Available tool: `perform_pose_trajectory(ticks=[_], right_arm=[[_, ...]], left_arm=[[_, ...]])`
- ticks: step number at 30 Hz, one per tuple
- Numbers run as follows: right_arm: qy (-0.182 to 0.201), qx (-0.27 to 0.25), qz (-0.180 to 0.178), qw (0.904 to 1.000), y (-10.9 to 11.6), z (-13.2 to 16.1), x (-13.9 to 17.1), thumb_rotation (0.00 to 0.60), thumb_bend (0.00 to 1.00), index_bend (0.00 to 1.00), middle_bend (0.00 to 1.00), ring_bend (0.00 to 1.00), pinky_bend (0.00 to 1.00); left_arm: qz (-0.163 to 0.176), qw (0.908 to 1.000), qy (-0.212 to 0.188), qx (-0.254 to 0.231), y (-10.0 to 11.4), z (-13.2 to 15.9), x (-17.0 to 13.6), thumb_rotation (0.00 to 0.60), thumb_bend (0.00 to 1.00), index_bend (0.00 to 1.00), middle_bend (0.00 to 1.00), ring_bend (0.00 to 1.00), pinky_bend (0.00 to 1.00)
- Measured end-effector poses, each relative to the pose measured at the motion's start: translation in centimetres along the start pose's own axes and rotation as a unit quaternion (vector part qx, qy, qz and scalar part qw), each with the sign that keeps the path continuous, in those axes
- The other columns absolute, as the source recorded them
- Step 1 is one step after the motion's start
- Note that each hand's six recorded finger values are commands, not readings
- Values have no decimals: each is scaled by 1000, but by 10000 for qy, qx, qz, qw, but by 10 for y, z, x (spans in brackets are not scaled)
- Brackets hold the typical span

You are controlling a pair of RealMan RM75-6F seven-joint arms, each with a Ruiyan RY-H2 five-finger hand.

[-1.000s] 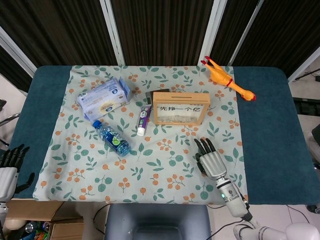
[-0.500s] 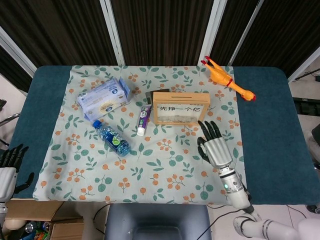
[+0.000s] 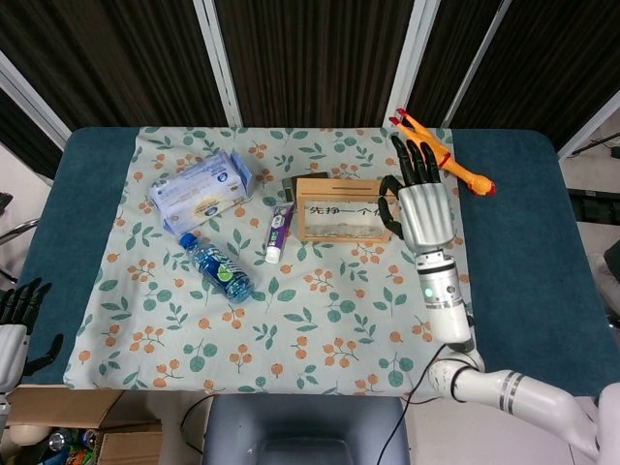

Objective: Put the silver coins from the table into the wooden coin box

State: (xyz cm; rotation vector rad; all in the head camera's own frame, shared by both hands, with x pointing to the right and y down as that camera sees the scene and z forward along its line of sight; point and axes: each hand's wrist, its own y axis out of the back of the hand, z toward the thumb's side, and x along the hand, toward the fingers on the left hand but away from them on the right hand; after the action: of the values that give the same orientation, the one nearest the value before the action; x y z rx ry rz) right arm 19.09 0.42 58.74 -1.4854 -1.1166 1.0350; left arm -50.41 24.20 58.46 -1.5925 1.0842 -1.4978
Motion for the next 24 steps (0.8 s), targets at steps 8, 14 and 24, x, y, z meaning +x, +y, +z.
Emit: perform_pose_trajectory(ticks=[8, 14, 24], right_arm=[[-415, 45, 551, 9976, -21, 7, -29, 600, 612, 727, 158, 0, 0], [-712, 128, 847, 9938, -39, 4, -43, 600, 612, 727, 158, 0, 0], [-760, 131, 973, 9923, -53, 3, -43, 600, 612, 727, 158, 0, 0]], left_arm=[[5, 10000, -36, -23, 1, 1, 0, 600, 375, 0, 0, 0, 0], [11, 10000, -55, -78, 2, 3, 0, 600, 375, 0, 0, 0, 0], [-21, 10000, -54, -39, 2, 4, 2, 600, 375, 0, 0, 0, 0]])
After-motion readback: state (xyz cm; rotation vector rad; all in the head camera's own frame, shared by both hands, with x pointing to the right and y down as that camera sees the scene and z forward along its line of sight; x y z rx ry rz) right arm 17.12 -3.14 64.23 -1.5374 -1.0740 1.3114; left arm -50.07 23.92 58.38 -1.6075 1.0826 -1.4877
